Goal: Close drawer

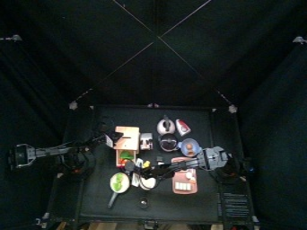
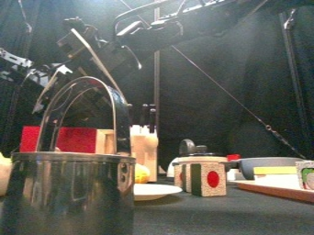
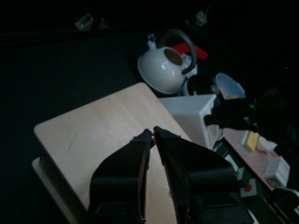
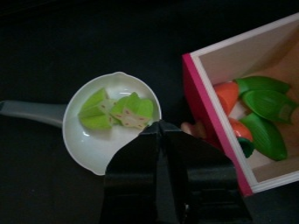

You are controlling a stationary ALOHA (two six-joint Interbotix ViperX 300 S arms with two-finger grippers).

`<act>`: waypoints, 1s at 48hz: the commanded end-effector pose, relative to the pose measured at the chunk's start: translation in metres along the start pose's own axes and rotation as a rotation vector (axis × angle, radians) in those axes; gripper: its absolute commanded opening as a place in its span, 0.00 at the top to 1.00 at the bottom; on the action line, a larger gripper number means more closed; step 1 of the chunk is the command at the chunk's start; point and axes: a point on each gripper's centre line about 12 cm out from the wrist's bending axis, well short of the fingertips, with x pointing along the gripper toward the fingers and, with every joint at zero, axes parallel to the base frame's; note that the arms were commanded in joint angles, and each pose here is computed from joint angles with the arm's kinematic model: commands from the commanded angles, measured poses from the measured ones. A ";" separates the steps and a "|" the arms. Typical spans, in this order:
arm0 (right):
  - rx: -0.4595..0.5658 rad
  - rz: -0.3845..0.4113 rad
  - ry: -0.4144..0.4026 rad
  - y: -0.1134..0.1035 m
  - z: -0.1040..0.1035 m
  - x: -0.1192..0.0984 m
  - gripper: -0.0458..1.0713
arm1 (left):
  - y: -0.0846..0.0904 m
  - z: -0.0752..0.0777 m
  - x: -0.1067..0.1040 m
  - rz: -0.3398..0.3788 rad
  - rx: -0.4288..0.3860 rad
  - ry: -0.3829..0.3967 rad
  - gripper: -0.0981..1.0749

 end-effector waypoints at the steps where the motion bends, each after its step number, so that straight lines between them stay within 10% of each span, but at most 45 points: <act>1: 0.012 -0.003 -0.048 0.003 0.025 -0.011 0.54 | -0.007 0.008 0.003 -0.017 0.011 -0.014 0.42; 48: 0.011 -0.060 -0.022 -0.002 0.025 -0.002 0.54 | 0.012 -0.030 0.018 0.077 0.003 0.208 0.42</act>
